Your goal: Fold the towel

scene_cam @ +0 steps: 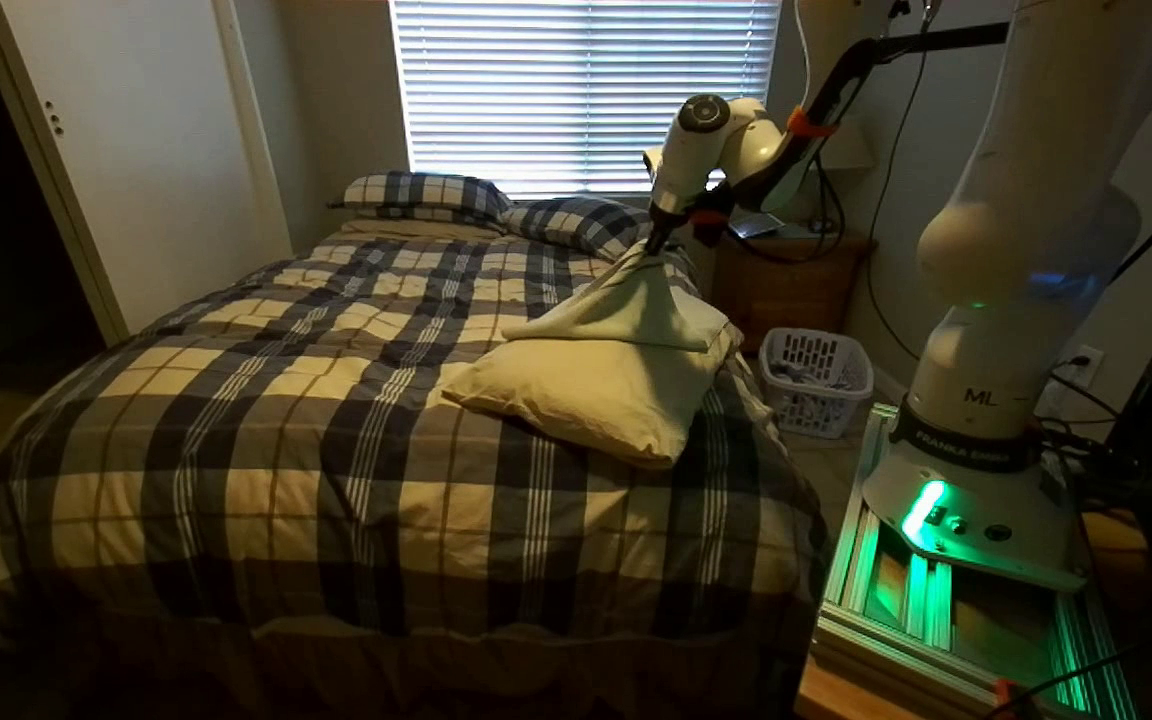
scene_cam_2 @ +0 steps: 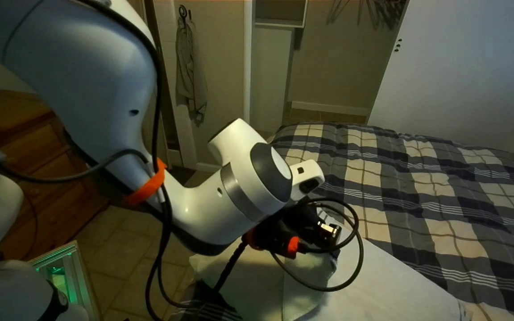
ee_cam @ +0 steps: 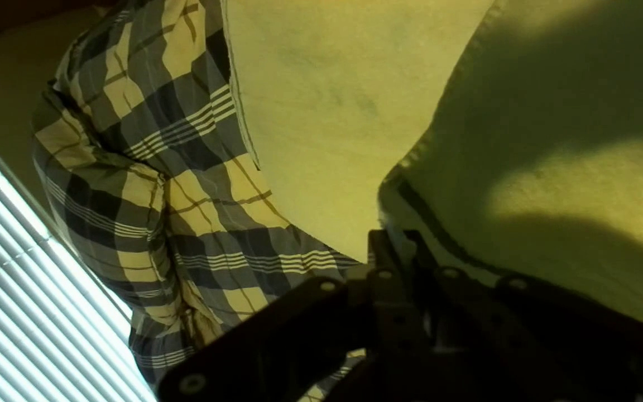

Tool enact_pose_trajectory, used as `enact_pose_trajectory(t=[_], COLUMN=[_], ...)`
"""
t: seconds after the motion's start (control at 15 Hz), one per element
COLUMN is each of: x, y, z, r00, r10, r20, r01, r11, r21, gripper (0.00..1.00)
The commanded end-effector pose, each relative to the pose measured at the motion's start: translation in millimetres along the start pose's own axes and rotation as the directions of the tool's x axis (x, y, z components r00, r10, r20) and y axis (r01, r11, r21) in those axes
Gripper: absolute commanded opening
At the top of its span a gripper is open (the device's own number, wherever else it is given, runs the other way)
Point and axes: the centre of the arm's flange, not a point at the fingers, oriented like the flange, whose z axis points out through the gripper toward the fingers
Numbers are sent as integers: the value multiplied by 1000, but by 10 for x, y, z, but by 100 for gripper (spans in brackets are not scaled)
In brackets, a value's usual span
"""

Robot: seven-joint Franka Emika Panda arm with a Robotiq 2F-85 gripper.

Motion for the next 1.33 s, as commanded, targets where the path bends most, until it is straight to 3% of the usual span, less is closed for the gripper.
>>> enact_pose_trajectory(t=[0.0,0.27,0.33,0.67,0.87,1.07,1.13,1.27], x=[2,5,39,331,508,636,498,545], y=[-6,-6,60,732,1064,1143,1047,1048], z=[15,19,42,95,175,326,107,217], r00=[1000,1000,1000,986,978,979,982,982], r10=[0,0,18,156,184,171,166,162], r20=[1,0,-5,-52,-94,-114,-93,-96], r01=[0,0,-18,-159,-194,-183,-177,-173], r11=[1000,1000,1000,985,975,978,976,978], r21=[2,2,-3,-66,-105,-103,-124,-120], gripper=[8,8,2,2,2,2,8,8])
